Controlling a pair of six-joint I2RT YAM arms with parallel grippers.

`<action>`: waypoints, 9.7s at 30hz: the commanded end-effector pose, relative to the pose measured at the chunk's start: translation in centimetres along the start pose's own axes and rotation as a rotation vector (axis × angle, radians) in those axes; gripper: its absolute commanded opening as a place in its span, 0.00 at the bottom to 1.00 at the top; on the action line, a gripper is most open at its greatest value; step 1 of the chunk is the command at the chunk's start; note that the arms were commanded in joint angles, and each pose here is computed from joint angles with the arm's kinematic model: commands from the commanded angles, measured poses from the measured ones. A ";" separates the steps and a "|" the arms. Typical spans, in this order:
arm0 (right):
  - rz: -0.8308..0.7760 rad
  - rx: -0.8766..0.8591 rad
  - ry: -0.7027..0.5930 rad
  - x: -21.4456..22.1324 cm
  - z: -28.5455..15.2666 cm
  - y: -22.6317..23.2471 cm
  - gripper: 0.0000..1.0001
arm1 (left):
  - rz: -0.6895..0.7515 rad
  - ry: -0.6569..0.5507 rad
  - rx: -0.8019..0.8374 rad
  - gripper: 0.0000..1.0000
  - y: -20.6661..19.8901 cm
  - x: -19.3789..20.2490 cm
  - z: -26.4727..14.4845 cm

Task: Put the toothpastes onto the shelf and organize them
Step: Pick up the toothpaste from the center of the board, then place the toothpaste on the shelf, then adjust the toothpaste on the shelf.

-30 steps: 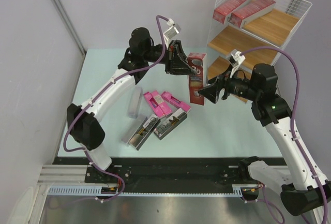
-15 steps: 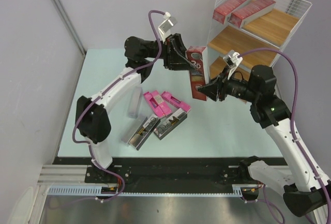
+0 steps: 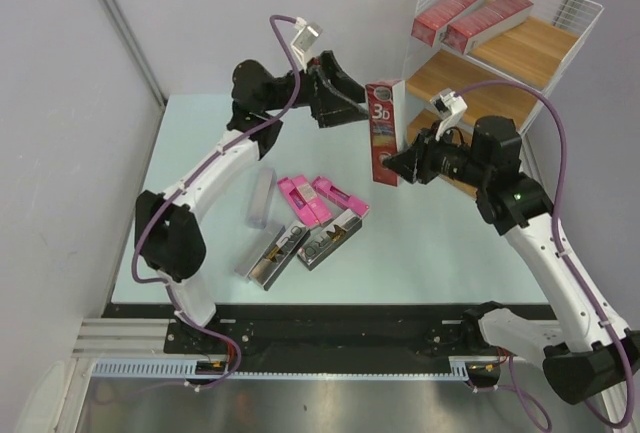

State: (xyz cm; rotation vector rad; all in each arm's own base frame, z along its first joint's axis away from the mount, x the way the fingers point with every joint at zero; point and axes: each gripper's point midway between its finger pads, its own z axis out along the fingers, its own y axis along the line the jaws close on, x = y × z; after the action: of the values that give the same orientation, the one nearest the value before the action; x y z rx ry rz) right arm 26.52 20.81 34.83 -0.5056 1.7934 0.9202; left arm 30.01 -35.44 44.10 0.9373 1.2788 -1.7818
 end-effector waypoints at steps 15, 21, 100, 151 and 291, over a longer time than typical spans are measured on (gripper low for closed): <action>0.054 0.161 -0.341 -15.9 -3.7 -0.6 0.19 | 0.232 -0.122 -1.508 1.00 12.3 0.2 -13.6; 0.067 0.161 -0.384 -18.7 -4.6 -1.0 0.19 | 0.317 -0.040 -1.565 1.00 12.2 0.7 -11.8; 0.249 0.847 -0.534 -23.6 -8.0 -17.5 0.76 | 0.317 0.101 -1.295 1.00 11.6 3.5 -4.7; 0.253 0.870 -0.500 -23.2 -3.2 -24.1 0.88 | 0.301 0.141 -1.352 0.99 12.1 5.2 -6.2; 0.838 0.630 -1.123 -19.7 -10.7 -22.9 0.48 | 0.330 -0.004 -0.348 0.36 -0.1 7.6 7.8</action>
State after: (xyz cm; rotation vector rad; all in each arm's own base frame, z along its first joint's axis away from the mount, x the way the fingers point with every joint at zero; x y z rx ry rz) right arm 44.33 -2.10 47.50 0.9998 1.1022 0.9011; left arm 26.49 -45.08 36.82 0.8725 1.3907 -1.2728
